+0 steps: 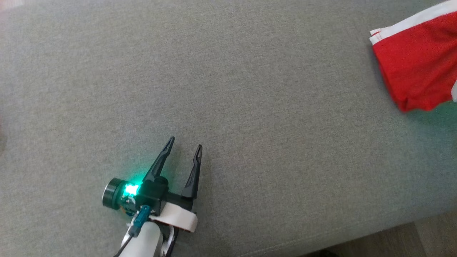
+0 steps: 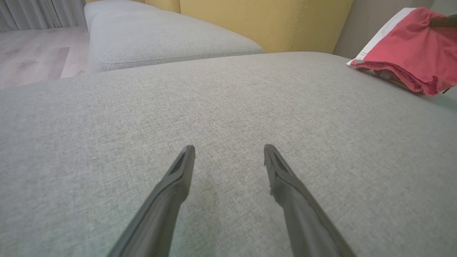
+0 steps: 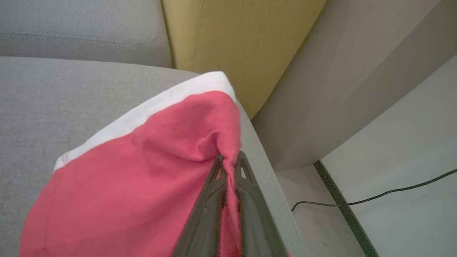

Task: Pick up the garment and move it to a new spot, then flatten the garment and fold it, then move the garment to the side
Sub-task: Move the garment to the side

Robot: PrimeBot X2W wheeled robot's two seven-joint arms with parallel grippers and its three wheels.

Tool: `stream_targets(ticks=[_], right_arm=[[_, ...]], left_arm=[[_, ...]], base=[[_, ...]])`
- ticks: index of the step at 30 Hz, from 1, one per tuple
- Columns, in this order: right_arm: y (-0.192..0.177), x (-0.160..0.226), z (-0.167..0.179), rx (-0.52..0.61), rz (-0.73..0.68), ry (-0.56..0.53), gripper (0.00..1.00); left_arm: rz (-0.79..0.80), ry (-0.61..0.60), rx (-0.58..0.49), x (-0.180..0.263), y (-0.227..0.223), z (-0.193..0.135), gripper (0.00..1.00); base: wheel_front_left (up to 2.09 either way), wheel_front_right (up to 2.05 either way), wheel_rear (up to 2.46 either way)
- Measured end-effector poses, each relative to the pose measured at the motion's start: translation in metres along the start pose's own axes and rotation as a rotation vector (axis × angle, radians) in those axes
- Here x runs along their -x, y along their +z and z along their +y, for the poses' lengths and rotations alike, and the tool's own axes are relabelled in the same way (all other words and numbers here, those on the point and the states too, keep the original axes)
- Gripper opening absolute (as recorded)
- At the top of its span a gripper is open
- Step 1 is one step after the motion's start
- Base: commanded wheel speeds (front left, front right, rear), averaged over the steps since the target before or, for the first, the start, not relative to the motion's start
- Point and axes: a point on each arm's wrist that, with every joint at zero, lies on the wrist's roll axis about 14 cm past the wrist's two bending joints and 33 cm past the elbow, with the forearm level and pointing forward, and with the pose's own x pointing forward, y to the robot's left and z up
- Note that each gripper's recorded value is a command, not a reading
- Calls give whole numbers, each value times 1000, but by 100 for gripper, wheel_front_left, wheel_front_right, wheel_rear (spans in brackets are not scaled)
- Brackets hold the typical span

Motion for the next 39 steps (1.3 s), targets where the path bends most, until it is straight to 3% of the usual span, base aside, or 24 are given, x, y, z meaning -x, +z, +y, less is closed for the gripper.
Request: stream_targets(ticks=[1,6,9,18,25,29,32,39], right_arm=[[3,-1,0,12,-11,-1,100],[29,-3,-7,8,-113,-23,100],[46,-2,1,-59,-183,-21,100],[102,24,87,-197,-421,132,100],[78,58,157,-294,-429,266,100],[40,76,180,-388,-356,306,100],[18,87,194,-387,-308,340,100],[5,108,218,-404,-280,414,100]], left_arm=[[-1,3,0,-1,0,1,100],[-7,26,-3,-1,2,7,100],[-20,46,-9,0,8,12,100],[-63,154,-27,18,26,36,100],[-81,275,-5,45,32,60,100],[-112,357,-3,64,43,78,100],[-112,405,3,79,41,86,100],[-117,480,15,103,40,97,100]], base=[[0,0,0],[0,0,0],[0,0,0],[0,0,0],[0,0,0],[0,0,0],[0,0,0],[0,0,0]])
